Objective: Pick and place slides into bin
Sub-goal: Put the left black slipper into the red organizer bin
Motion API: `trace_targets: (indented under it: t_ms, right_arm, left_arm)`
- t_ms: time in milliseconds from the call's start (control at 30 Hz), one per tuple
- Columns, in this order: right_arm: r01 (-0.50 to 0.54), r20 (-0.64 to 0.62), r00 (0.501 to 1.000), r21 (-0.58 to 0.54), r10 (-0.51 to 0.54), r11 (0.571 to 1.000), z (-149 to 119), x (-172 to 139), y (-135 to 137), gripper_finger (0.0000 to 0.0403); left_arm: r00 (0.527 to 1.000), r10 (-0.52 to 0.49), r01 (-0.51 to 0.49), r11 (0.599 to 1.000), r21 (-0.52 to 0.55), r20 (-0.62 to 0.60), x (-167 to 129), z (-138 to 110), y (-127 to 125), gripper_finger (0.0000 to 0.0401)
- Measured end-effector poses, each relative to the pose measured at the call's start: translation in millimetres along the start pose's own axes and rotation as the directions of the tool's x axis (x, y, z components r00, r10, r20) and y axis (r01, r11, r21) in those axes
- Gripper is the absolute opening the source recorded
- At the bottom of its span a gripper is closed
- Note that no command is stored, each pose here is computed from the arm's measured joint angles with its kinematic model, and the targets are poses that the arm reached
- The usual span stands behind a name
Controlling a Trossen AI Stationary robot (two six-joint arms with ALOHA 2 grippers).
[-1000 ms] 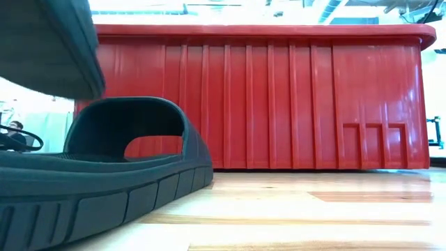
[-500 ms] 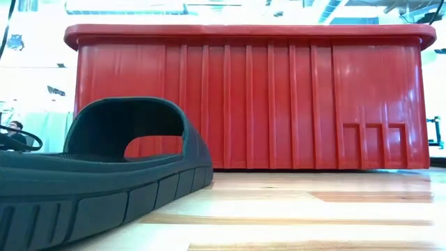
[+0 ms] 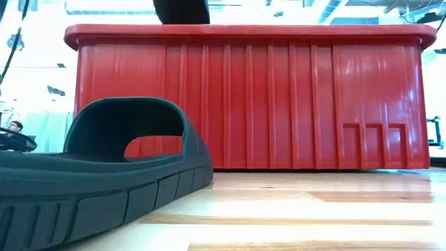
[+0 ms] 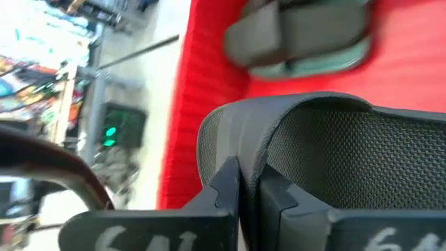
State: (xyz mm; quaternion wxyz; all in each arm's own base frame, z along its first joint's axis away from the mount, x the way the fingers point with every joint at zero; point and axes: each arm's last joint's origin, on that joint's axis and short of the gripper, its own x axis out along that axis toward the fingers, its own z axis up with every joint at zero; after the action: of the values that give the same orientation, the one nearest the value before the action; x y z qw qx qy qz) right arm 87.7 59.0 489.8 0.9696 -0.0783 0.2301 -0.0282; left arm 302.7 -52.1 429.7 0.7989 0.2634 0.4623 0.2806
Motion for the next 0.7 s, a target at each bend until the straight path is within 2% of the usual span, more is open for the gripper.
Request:
trace_targets:
  t_ms: [100,200,267,367,433,533,700]
  right_arm:
    - [-0.080,0.012,0.997,0.055,0.079,0.995,-2.5,-9.3,-11.1,0.0127]
    - [-0.198,0.073,0.978,0.063,0.193,0.978,0.8,-17.4,-15.5,0.0127]
    - [-0.303,0.144,0.944,0.036,0.295,0.952,5.1,-24.9,-18.0,0.0127]
    - [-0.423,0.235,0.873,-0.071,0.427,0.903,9.8,-35.7,-21.8,0.0127]
    - [-0.465,0.262,0.835,-0.137,0.484,0.875,8.4,-42.8,-26.4,0.0127]
    - [-0.503,0.276,0.806,-0.145,0.523,0.852,3.3,-50.9,-33.6,0.0127]
    - [-0.569,0.263,0.760,-0.173,0.594,0.804,-0.2,-55.6,-35.6,0.0127]
  left_arm:
    - [0.996,0.040,-0.035,0.998,0.057,-0.074,24.1,-1.9,22.0,0.0000]
    - [0.986,0.054,-0.039,0.994,0.101,-0.158,49.6,-7.5,42.7,0.0000]
    - [0.976,0.038,-0.018,0.995,0.098,-0.216,66.4,-13.3,54.7,0.0000]
    - [0.962,0.001,0.019,0.997,0.070,-0.274,87.9,-21.1,69.1,0.0000]
    - [0.962,-0.003,0.016,0.999,0.046,-0.273,98.3,-22.3,76.9,0.0000]
    - [0.969,-0.011,0.021,0.999,0.037,-0.247,111.3,-21.4,83.9,0.0000]
    - [0.975,-0.051,0.072,0.993,0.091,-0.218,133.2,-22.1,85.3,0.0000]
